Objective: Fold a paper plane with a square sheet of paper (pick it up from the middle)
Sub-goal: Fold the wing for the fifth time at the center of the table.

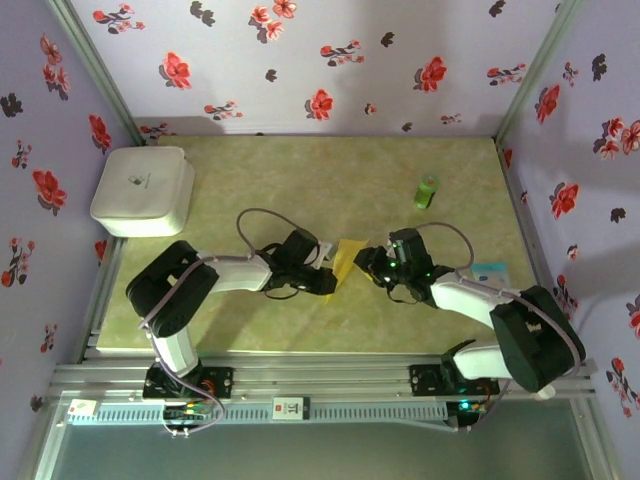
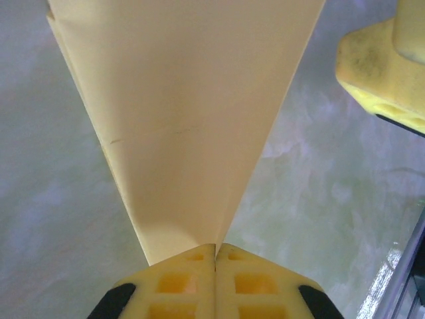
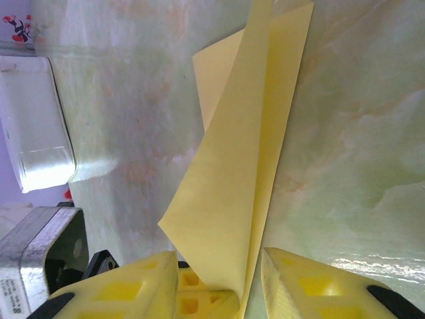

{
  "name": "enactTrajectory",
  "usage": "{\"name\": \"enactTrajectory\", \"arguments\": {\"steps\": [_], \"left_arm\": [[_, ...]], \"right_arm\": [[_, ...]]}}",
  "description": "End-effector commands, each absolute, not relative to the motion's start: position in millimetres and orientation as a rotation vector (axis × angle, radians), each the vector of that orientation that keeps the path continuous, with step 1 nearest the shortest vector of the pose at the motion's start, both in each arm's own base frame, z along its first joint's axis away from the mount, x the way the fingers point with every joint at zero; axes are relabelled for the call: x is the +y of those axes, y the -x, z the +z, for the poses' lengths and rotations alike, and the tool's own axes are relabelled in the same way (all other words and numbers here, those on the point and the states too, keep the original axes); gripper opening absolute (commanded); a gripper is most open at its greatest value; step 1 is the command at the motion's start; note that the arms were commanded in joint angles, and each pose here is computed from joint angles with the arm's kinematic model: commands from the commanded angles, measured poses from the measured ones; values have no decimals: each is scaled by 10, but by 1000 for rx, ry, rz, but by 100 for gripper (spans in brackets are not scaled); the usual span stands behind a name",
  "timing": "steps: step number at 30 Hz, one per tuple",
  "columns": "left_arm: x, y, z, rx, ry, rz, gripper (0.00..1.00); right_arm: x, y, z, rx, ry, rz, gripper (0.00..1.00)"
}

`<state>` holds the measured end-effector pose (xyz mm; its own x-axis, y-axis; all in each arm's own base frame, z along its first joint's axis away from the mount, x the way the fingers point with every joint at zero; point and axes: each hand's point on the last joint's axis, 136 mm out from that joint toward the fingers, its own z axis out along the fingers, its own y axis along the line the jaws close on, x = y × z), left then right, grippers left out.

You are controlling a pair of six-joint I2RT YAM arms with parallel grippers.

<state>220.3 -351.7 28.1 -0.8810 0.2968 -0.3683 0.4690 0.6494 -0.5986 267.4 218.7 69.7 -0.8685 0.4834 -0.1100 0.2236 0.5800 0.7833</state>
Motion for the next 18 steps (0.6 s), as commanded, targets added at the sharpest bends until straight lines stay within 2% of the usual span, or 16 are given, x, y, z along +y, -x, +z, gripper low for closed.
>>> {"name": "enactTrajectory", "arguments": {"steps": [1, 18], "left_arm": [[-3523, -2189, 229, 2648, -591, -1101, 0], [-3507, -2185, 212, 2626, -531, -1188, 0]], "right_arm": [[2263, -2721, 807, 2464, -504, 1216, 37], [2206, -2775, 907, 2399, -503, 1195, 35]]}}
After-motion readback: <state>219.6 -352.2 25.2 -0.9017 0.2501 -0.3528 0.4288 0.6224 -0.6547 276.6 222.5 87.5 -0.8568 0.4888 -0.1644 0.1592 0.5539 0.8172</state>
